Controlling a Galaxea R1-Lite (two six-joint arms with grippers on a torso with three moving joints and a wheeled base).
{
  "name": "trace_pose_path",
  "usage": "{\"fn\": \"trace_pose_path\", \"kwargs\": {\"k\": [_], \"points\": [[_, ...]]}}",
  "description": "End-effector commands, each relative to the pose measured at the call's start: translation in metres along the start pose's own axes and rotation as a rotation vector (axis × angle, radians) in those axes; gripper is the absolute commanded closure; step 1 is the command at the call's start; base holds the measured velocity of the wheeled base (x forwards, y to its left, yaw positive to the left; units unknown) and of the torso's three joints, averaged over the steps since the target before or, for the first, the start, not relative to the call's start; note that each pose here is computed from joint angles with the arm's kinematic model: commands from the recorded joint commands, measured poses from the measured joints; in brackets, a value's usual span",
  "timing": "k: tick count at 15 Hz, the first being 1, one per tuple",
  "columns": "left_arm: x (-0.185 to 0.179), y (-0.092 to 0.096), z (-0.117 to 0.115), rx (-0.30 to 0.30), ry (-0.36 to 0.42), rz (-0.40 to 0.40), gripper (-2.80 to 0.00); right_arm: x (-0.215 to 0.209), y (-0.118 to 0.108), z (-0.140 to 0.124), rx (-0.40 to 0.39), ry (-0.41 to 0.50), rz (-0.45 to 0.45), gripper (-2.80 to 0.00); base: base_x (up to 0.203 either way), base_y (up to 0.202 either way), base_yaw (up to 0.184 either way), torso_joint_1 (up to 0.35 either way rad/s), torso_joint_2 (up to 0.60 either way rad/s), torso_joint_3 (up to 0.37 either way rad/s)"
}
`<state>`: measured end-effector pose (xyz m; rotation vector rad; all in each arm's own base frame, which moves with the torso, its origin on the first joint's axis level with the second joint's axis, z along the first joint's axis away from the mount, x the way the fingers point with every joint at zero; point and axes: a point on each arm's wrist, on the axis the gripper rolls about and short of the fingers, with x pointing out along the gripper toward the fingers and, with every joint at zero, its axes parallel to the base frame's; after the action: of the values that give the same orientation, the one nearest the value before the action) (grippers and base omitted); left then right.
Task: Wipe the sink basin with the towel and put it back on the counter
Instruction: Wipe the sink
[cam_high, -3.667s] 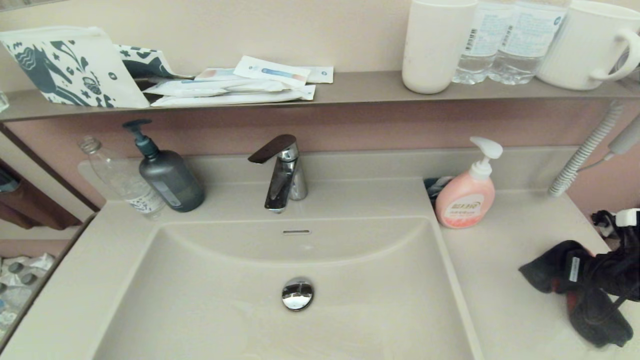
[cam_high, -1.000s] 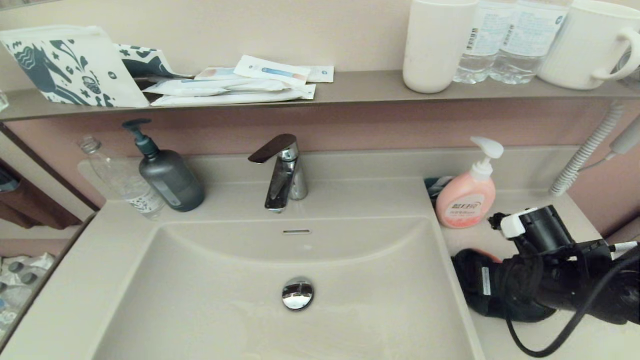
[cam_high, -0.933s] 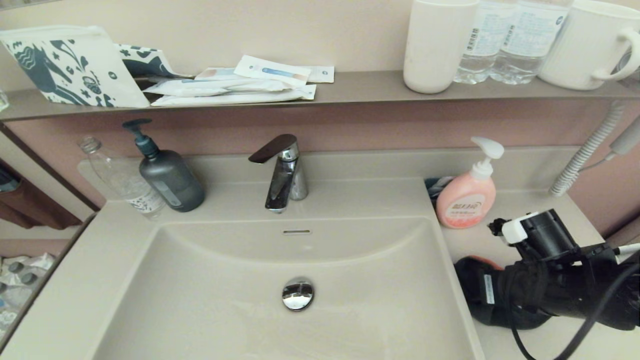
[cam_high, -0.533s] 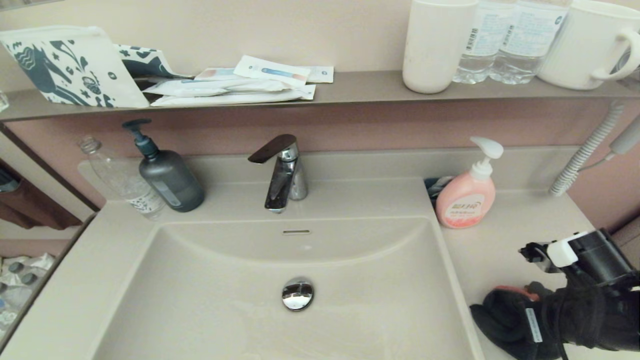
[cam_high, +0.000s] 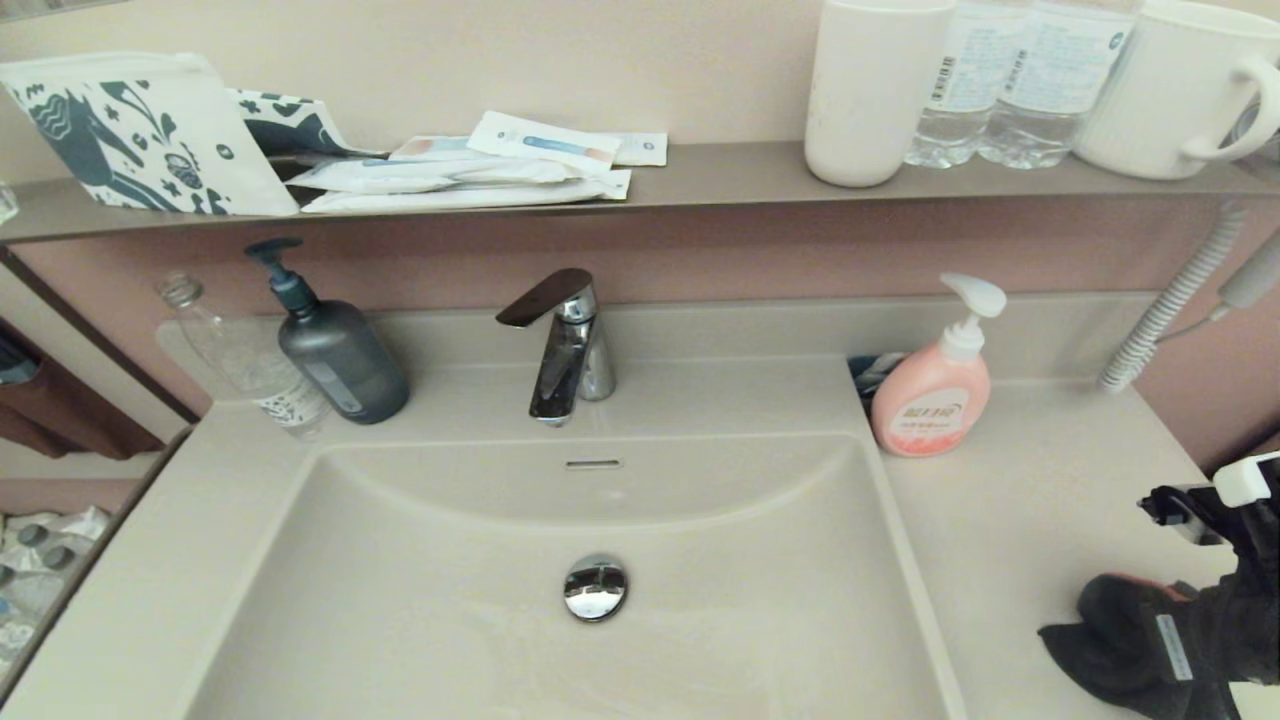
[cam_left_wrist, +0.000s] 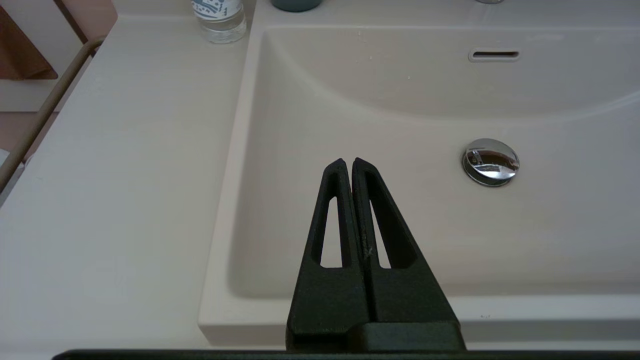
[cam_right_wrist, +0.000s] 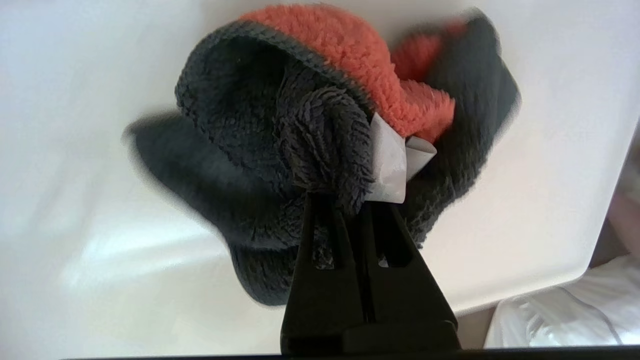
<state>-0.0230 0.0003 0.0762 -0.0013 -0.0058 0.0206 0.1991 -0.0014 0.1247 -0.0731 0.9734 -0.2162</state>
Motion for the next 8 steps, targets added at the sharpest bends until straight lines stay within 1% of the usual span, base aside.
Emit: {"fn": "trace_pose_path", "kwargs": {"k": [1, 3, 4, 5, 7, 8], "points": [[0.0, 0.0, 0.0, 0.0, 0.001, 0.001, 0.0, 0.018, -0.004, 0.008, 0.025, 0.03, -0.027, 0.0, 0.0, 0.0, 0.0, 0.0, 0.0, 0.0], [0.0, 0.0, 0.0, 0.0, 0.001, 0.001, 0.0, 0.031, -0.004, 0.02, 0.044, 0.0, -0.036, 0.0, 0.0, 0.0, 0.0, 0.0, 0.0, 0.0], [0.0, 0.0, 0.0, 0.0, 0.001, 0.001, 0.0, 0.033, -0.003, 0.027, 0.049, -0.03, -0.034, 0.0, 0.0, 0.0, 0.0, 0.0, 0.0, 0.0], [0.0, 0.0, 0.0, 0.0, 0.001, 0.001, 0.0, 0.034, 0.0, 0.036, 0.06, -0.069, -0.027, 0.0, 0.0, 0.0, 0.0, 0.0, 0.0, 0.0], [0.0, 0.0, 0.0, 0.0, 0.001, 0.001, 0.0, 0.028, 0.007, 0.056, 0.115, -0.145, -0.007, 0.0, 0.0, 0.0, 0.0, 0.0, 0.0, 0.0], [0.0, 0.0, 0.0, 0.0, 0.001, 0.001, 0.0, 0.023, 0.011, 0.063, 0.123, -0.176, 0.007, 0.0, 0.0, 0.0, 0.0, 0.0, 0.0, 0.0]]}}
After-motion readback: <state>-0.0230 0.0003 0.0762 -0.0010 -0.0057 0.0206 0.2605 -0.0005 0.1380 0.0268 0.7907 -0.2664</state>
